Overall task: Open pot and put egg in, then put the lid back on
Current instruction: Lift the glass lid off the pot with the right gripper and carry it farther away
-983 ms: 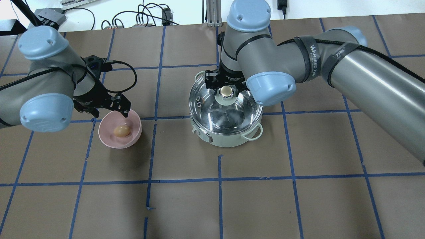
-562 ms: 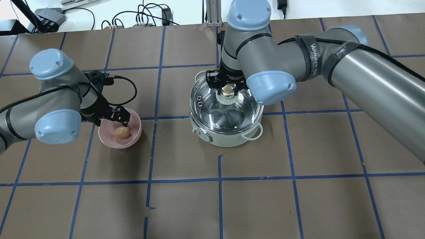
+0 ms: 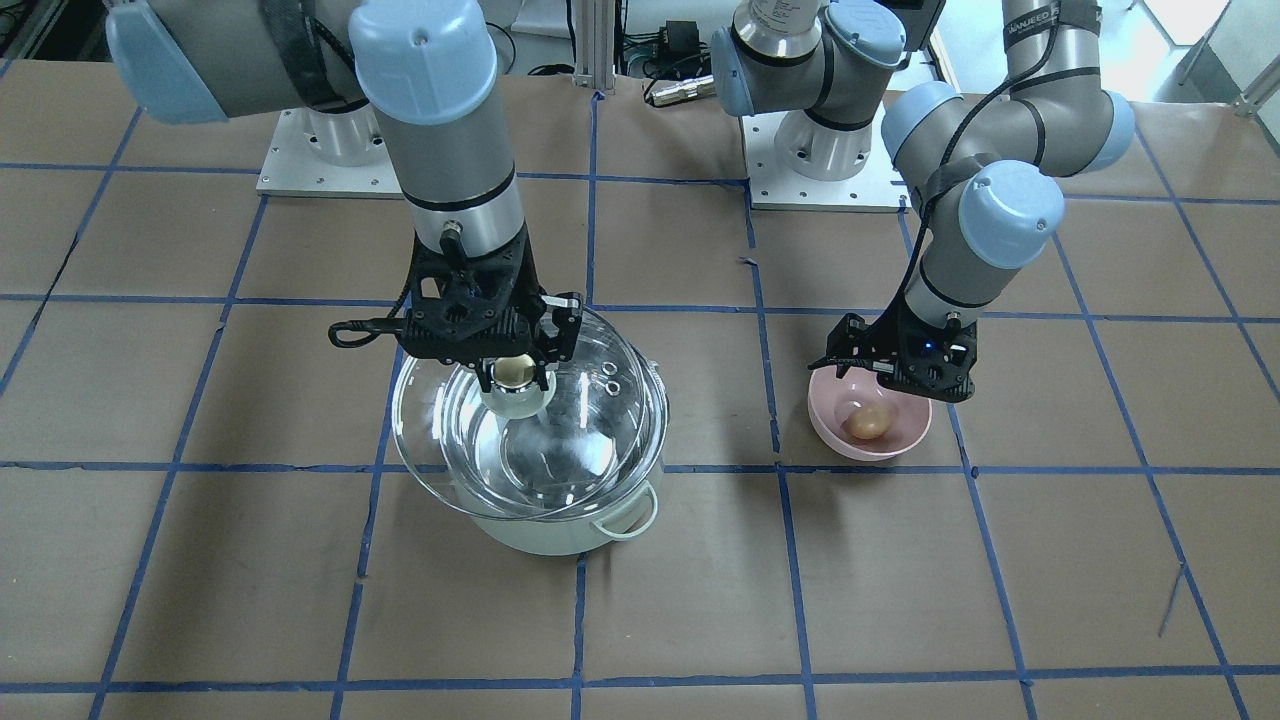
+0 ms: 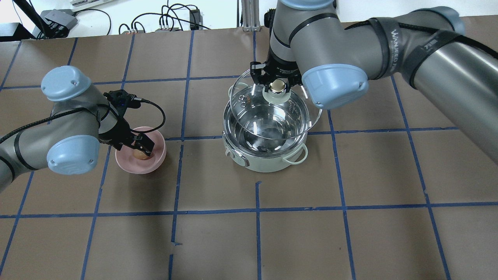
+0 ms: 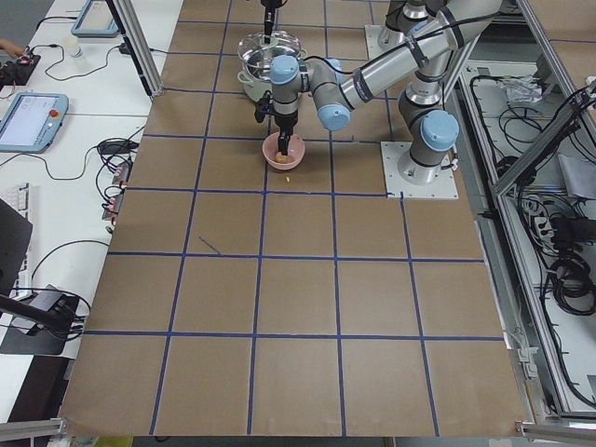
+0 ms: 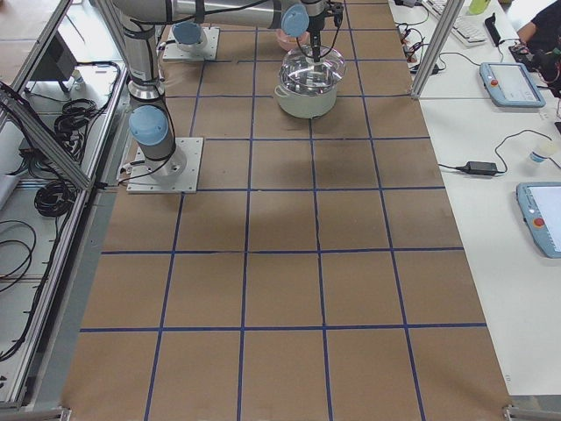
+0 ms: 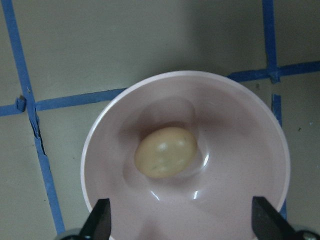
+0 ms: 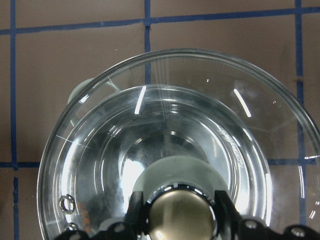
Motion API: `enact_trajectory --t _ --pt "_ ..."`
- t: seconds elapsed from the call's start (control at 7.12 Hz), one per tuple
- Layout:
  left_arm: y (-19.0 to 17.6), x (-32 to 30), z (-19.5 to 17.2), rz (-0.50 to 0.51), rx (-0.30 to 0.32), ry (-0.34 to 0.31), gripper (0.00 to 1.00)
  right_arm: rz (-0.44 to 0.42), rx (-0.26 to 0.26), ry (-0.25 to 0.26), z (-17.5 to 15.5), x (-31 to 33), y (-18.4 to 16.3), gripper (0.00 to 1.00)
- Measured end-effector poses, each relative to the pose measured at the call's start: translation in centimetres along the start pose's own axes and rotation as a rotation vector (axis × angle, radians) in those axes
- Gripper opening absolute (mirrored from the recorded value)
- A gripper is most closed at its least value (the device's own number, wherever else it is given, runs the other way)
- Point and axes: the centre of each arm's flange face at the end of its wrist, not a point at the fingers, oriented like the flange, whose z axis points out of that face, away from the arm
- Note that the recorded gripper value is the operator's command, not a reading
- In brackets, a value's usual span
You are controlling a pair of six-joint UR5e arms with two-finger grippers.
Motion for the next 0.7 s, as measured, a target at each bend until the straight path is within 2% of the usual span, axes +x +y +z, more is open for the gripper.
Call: enact_trajectory --t 0.28,0.42,0.7 --pt "-0.8 -0.3 1.1 0.149 0.013 -0.007 1.0 0.002 0.004 0.027 -4.3 5.7 -0.4 0.32" --pt "-1.4 -0.6 2.1 0.223 0.029 -0.016 1.0 -0.006 -0.015 0.044 -5.8 8.2 -0.1 0.28" --pt "-1.8 -0.9 3.2 0.303 0.036 -0.023 1.0 -0.029 -0.053 0.066 -6.4 10.8 0.3 0.24"
